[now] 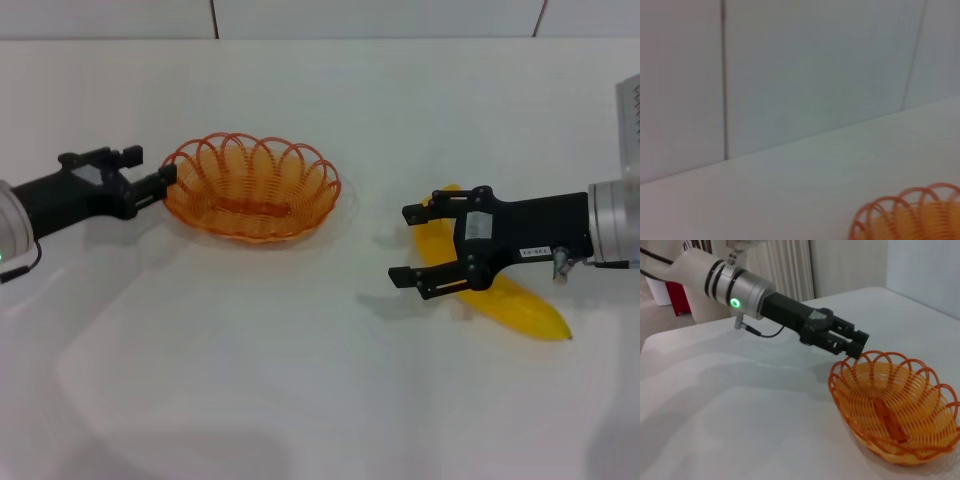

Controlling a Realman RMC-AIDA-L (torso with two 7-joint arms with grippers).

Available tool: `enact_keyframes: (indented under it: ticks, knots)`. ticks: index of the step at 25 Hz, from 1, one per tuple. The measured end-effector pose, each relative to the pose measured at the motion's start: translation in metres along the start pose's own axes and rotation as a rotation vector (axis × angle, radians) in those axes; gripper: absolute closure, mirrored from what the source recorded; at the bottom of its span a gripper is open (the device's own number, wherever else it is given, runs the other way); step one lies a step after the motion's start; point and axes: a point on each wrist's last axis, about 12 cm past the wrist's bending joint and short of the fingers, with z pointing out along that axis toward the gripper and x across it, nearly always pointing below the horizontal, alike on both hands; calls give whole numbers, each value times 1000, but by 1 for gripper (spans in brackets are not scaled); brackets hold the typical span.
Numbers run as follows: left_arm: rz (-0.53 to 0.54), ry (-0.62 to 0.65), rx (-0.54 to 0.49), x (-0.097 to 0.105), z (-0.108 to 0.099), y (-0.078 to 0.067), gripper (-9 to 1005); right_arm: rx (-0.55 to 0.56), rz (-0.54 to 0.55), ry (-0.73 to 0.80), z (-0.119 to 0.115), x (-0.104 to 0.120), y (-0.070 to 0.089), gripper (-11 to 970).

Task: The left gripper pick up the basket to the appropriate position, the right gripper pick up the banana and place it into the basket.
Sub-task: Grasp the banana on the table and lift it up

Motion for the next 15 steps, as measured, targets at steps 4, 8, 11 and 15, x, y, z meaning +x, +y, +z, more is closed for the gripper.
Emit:
enact_keyframes:
  ticks: [4,8,11,15]
  knots:
    - [15,-10,39,9,-11,-4,437,1,-3,-3,0,-1,-1,65]
    - [11,-12,57,18,-22,-6,437,8,-3,-6,-1,-3,-2,65]
    - [6,-13,66,22,-30,-5,437,22,1,4,-3,-8,-4,65]
    - [3,-5,80,27,-37,-5,437,34,10,27,-5,-14,-7,65]
